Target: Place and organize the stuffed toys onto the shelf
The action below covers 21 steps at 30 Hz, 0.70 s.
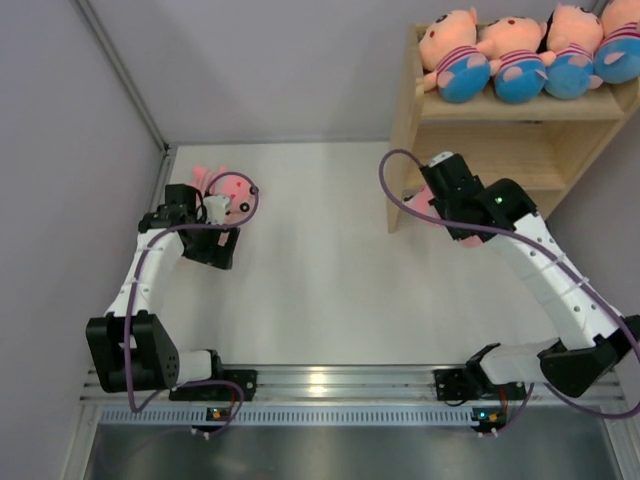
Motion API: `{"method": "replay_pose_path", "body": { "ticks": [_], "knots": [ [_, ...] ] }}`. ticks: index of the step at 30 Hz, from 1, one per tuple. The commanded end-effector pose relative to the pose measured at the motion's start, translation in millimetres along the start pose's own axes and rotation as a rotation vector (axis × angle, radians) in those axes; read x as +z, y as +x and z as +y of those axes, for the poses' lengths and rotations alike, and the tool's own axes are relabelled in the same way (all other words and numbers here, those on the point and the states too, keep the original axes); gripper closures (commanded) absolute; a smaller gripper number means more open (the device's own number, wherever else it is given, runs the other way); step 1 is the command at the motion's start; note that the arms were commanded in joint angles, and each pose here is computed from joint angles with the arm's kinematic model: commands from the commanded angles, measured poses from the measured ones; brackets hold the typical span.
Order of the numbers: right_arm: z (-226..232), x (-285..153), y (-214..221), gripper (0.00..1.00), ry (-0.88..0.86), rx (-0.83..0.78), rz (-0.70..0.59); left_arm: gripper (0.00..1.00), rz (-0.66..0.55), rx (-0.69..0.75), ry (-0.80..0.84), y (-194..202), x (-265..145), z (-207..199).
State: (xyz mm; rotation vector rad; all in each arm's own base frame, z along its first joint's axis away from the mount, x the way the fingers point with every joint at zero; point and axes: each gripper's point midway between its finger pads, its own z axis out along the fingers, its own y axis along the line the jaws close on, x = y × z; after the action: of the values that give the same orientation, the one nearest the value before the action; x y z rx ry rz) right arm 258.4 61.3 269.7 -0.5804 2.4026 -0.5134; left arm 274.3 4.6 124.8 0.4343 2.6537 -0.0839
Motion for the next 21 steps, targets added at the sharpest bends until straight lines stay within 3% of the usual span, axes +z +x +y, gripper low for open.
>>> {"method": "replay_pose_path", "body": {
  "ticks": [1,3,11,16,21],
  "knots": [
    [-47.2,-23.6,-22.0,1.0,0.126,0.176,-0.167,0.05,-0.081,0.015,-0.026,-22.2,-11.7,6.8],
    [-48.5,-22.8,-40.9,1.0,0.115,0.201,-0.246,0.05,-0.086,0.018,-0.031,-21.7,-13.9,6.8],
    [-68.7,-5.6,-90.2,1.0,0.153,0.296,-0.359,0.05,-0.084,0.022,-0.022,-17.5,-12.9,4.2],
    [-70.8,-10.0,-129.0,1.0,0.132,0.394,-0.52,0.05,-0.069,0.025,-0.022,-17.6,-8.8,6.1],
    [-68.4,0.3,-143.5,1.0,0.137,0.431,-0.546,0.05,-0.067,0.031,-0.016,-17.8,-8.3,5.6]
  ]
}}
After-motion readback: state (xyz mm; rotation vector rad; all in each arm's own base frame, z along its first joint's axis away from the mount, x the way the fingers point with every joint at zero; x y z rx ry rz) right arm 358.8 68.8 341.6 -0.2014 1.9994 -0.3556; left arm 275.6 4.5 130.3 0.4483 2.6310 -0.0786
